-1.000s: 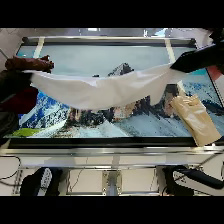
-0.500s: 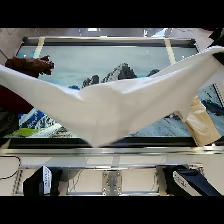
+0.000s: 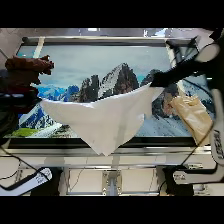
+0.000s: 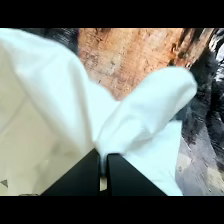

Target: Fold the shirts.

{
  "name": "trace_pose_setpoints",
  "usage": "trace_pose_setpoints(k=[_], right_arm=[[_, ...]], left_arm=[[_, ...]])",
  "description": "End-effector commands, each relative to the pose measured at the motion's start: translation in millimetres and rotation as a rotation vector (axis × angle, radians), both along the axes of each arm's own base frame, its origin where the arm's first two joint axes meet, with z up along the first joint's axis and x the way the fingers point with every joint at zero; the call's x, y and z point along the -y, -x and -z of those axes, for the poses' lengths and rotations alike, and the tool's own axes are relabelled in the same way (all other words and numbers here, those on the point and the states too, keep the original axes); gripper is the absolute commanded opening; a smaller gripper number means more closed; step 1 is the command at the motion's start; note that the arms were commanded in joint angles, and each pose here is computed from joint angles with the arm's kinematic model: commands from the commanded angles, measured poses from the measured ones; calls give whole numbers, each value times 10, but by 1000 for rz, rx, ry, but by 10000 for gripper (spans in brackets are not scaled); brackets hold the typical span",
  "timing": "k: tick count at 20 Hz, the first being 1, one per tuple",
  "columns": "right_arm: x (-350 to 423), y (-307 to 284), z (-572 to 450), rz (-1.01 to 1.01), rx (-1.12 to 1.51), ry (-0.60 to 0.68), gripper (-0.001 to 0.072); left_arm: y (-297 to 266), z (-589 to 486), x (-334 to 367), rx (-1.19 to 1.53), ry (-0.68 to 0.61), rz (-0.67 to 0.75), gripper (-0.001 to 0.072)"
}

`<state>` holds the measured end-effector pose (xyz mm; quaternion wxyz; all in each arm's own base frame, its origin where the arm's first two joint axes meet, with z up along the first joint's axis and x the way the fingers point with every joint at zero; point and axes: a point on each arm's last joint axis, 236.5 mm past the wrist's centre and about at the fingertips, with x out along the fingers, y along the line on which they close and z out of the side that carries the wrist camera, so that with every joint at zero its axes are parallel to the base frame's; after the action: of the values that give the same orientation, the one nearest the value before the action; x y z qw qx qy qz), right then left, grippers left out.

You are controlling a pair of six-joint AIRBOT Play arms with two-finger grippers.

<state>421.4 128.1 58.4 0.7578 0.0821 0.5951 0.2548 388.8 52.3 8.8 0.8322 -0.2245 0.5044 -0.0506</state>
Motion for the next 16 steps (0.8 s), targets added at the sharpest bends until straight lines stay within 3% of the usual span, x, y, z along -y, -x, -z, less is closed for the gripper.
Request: trace_pose_setpoints(k=[1, 4, 7, 8, 9, 10, 11, 14, 16], right_arm=[[-279, -224, 1269, 82, -165, -51, 17], [-540, -667, 1522, 189, -49, -108, 17], [-574, -1231, 1129, 276, 162, -149, 17], [-591, -1353, 933, 274, 207, -165, 18], [-608, -1459, 701, 264, 251, -181, 73], [-614, -1530, 436, 244, 287, -197, 298], [-613, -1556, 186, 214, 312, -207, 453], [-411, -1311, -489, 78, 310, -164, 450], [9, -971, -684, 39, 254, -25, 436]], left_arm=[[-470, 907, 91, -47, -54, -77, 11], [-790, 1021, 142, 37, -45, -160, 12], [-946, 800, 56, 102, -41, -196, 30], [-986, 685, 24, 128, -46, -200, 178], [-1020, 535, -5, 160, -52, -203, 450], [-1036, 350, -56, 197, -59, -213, 625], [-1030, 159, -114, 234, -66, -224, 630], [-779, -464, -75, 289, -45, -187, 620], [-343, -681, 342, 215, 15, -41, 620]])
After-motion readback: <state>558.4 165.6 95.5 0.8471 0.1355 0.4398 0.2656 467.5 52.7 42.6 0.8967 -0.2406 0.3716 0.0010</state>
